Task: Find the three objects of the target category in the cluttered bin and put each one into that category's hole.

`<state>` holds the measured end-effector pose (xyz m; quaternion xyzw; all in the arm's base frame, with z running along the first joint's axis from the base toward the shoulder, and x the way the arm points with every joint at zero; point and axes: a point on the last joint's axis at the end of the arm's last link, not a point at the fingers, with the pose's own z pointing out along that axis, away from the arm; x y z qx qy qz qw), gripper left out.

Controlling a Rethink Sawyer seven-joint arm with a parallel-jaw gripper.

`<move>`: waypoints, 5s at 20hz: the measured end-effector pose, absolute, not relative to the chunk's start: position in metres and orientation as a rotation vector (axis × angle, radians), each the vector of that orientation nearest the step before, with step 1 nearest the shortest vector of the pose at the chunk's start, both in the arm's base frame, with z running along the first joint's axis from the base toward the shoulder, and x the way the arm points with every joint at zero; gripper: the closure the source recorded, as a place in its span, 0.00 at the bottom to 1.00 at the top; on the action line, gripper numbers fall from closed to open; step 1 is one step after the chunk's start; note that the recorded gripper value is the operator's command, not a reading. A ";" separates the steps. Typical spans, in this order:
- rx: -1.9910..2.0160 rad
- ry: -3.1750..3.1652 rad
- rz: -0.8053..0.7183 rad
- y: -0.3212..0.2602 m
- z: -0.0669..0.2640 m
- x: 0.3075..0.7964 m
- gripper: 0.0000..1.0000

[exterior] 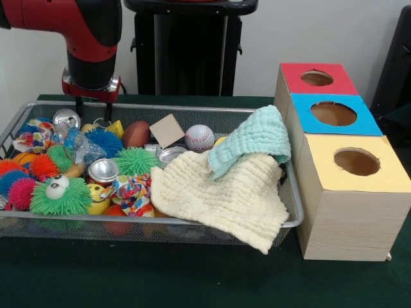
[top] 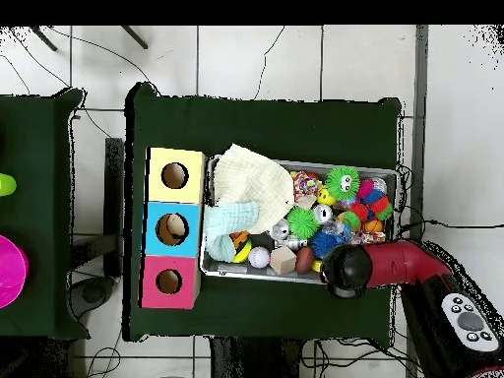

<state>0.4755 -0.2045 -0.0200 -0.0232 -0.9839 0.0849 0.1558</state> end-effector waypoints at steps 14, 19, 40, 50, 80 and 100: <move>-0.048 -2.881 0.241 -0.211 -0.046 0.474 0.00; -0.031 -2.905 0.249 -0.212 -0.053 0.472 1.00; -0.231 -2.979 0.102 -0.196 -0.003 0.481 1.00; -0.466 -2.942 -0.077 -0.163 0.109 0.523 1.00; -0.328 -3.020 -0.382 0.096 0.148 0.474 1.00; -0.535 -2.953 -0.424 0.175 0.187 0.461 1.00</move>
